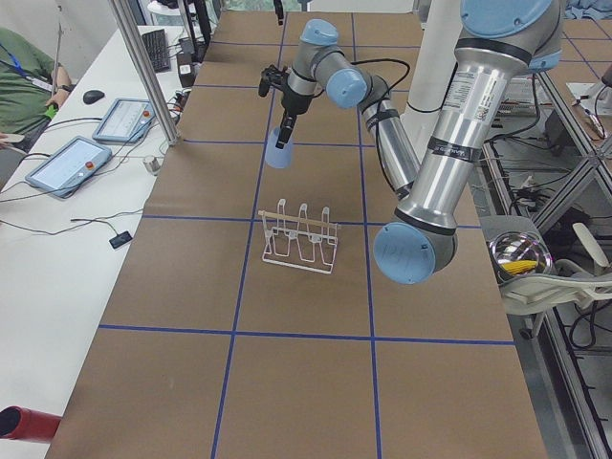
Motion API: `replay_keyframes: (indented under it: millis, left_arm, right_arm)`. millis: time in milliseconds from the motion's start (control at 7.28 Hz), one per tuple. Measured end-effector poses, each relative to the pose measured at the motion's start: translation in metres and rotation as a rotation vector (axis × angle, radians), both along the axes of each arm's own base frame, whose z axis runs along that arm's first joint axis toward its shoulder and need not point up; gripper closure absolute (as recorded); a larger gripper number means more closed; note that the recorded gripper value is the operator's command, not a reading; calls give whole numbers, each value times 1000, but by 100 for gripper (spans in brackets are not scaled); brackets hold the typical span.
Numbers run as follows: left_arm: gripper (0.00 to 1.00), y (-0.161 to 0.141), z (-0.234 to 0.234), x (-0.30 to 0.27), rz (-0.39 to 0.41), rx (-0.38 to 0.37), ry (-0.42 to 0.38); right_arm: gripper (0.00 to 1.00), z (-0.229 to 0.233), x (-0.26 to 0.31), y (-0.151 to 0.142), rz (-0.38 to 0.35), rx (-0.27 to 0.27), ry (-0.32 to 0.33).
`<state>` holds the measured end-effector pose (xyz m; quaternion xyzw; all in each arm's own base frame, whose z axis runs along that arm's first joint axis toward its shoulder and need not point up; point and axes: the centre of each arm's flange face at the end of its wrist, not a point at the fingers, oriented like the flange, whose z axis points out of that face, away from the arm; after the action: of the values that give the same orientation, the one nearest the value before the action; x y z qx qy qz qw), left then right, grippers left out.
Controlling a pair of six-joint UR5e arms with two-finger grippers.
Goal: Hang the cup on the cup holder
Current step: 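Carry the cup with the left gripper over the rack and lower it onto a peg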
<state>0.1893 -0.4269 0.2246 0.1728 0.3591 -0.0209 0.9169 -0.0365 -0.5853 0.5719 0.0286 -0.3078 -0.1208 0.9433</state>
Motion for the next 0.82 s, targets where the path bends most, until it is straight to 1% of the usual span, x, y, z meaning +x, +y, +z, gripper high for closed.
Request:
replay_keyframes:
  millis: [275, 549, 824]
  left_arm:
    - [100, 4, 26, -3, 72, -16, -85]
    - [100, 3, 39, 1, 108, -44, -102]
    - [100, -8, 49, 12, 134, -71, -105]
  right_arm:
    - [0, 15, 29, 12, -36, -48, -13]
    - [0, 23, 40, 20, -29, -65, -25]
    - [0, 19, 43, 19, -22, -60, -35]
